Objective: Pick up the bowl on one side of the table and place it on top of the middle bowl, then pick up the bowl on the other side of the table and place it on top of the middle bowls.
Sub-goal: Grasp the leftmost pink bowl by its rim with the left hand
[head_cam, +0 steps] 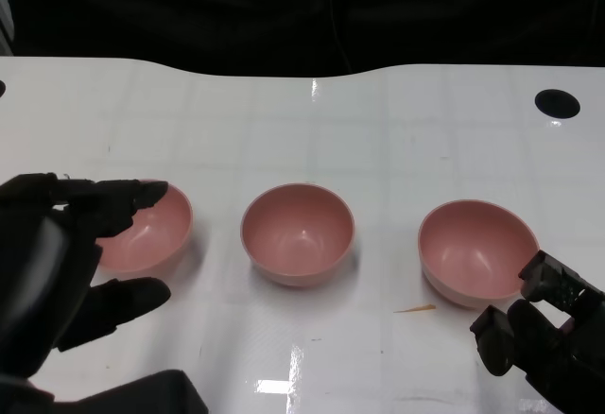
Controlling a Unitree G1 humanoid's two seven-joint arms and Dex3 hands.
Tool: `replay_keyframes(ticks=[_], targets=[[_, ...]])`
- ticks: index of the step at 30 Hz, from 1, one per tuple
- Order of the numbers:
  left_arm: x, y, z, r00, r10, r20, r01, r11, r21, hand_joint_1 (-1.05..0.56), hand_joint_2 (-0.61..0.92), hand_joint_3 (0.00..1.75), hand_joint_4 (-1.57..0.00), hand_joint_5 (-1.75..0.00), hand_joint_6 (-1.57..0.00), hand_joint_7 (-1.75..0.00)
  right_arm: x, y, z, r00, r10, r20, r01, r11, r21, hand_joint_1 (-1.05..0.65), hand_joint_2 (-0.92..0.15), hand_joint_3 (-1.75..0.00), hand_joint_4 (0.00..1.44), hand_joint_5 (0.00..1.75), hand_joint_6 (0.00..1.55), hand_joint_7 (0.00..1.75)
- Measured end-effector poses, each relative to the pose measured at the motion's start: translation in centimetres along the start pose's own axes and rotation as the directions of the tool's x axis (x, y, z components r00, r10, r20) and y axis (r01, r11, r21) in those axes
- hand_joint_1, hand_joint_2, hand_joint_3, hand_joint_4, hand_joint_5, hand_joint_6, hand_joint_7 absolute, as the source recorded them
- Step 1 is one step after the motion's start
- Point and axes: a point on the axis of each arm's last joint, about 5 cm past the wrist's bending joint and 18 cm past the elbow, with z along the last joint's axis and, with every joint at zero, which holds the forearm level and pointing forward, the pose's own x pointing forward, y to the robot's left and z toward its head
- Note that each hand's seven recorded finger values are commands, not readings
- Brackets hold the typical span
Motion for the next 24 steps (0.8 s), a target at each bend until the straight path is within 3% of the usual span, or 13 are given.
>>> replay_keyframes(ticks=[7, 12, 24], targets=[[1.5, -1.4, -0.4, 0.995, -0.095, 0.013, 0.093, 0.993, 0.072, -0.88, 0.91, 0.01, -0.65, -0.09, -0.75, 0.00, 0.0, 0.0, -0.1, 1.000, 0.001, 0.000, -0.001, 1.000, 0.001, -0.04, -0.46, -1.31, 0.83, 1.75, 0.82, 1.41], [2.8, -2.9, -1.1, 0.985, -0.172, 0.003, 0.171, 0.981, 0.089, -0.88, 0.92, 0.02, -0.66, -0.06, -0.73, 0.00, 0.0, 0.3, 0.0, 1.000, -0.002, 0.000, 0.002, 1.000, -0.001, -0.02, -0.49, -1.25, 0.84, 1.75, 0.88, 1.29], [5.4, -6.5, -2.3, 0.948, -0.318, -0.020, 0.319, 0.943, 0.091, -0.88, 0.92, 0.10, -0.67, -0.03, -0.73, -0.01, 0.1, 0.3, 0.0, 1.000, 0.002, 0.000, -0.002, 1.000, -0.003, -0.03, -0.45, -1.30, 0.84, 1.75, 0.86, 1.36]])
